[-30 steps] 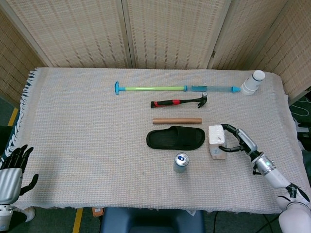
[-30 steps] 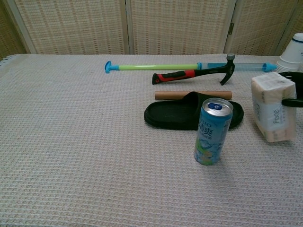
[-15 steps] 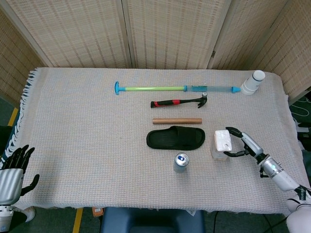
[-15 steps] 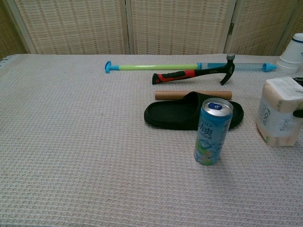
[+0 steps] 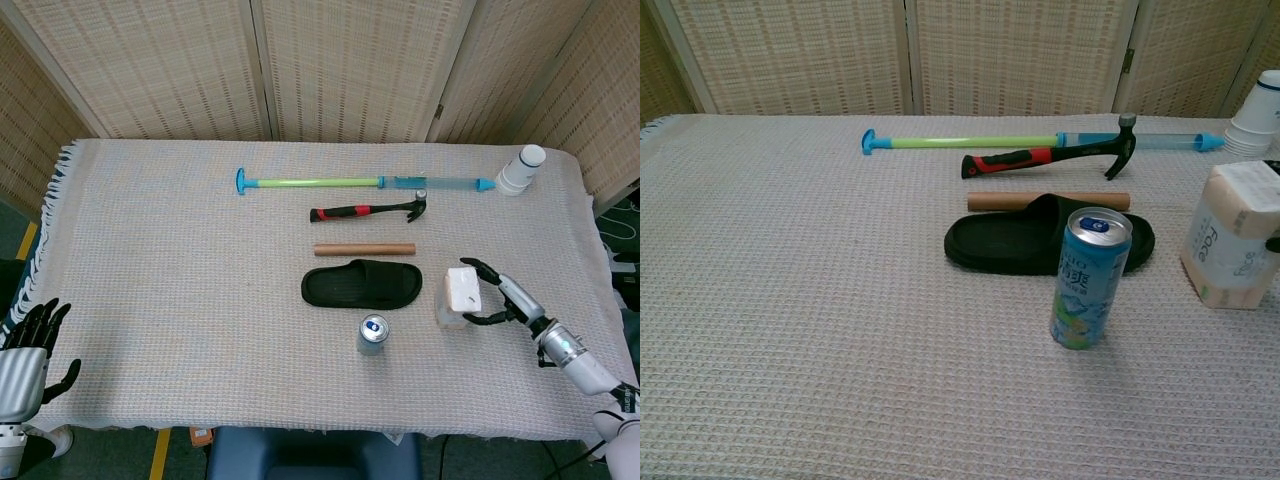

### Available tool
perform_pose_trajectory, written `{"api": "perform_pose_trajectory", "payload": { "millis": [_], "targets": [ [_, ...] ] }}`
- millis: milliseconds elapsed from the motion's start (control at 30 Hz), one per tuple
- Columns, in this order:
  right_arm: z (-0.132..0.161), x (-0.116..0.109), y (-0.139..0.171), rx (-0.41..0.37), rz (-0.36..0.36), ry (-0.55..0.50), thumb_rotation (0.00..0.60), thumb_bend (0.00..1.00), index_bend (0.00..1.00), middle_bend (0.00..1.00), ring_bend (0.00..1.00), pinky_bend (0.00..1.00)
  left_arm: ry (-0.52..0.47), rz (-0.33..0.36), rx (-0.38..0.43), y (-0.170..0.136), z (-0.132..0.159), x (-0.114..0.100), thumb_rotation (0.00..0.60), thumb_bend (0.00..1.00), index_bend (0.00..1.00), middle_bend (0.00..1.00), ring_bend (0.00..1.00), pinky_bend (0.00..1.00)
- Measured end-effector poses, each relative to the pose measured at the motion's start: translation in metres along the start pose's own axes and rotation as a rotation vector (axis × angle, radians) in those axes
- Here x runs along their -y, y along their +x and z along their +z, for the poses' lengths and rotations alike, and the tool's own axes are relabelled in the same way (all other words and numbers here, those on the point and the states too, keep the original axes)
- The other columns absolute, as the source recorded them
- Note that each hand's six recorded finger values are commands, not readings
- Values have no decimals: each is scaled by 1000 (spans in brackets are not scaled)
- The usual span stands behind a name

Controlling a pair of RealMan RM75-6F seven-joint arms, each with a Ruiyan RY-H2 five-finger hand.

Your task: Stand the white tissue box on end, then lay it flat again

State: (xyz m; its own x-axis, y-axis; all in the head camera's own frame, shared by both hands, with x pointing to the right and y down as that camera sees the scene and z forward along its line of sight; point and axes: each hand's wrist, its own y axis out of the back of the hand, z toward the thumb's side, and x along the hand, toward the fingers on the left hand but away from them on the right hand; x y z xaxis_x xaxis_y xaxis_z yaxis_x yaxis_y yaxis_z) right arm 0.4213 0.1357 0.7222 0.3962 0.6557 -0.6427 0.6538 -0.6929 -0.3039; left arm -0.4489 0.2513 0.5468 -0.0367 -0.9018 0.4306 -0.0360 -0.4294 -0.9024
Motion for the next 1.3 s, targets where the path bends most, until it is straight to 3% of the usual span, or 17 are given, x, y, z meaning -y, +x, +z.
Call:
{"api": "perform_pose_trajectory", "payload": {
  "millis": [167,367,567,733,900,1067,1200,1300],
  "targets": [
    [-1,0,-1,14,4,2,600,64,0,75,0,0,0,1,0,0,0,0,600,344,74,0,0,155],
    [3,-2,4,3,3,6,600,61,0,33,0,0,2,1,2,0,1,0,600,345,75,0,0,154],
    [19,-5,19,-73,-15,13,600,59,0,0,0,0,3,-1,5,-1,2,0,600,345,75,0,0,155],
    [39,-2,32,-126,-38,97,600,58,0,0,0,0,1,4,4,-2,2,-1,600,344,75,0,0,154],
    [69,7,38,-154,-113,197,600,58,0,0,0,0,0,6,8,-2,2,-2,600,344,77,0,0,154],
    [97,8,44,-112,-184,343,600,59,0,0,0,0,0,6,7,-3,3,-2,600,345,77,0,0,154],
    [108,-8,49,-12,-235,507,600,59,0,0,0,0,0,9,9,-3,3,-3,600,345,77,0,0,154],
    [115,-14,51,68,-242,564,600,59,0,0,0,0,5,6,10,-3,4,-2,600,344,78,0,0,154]
  ]
}}
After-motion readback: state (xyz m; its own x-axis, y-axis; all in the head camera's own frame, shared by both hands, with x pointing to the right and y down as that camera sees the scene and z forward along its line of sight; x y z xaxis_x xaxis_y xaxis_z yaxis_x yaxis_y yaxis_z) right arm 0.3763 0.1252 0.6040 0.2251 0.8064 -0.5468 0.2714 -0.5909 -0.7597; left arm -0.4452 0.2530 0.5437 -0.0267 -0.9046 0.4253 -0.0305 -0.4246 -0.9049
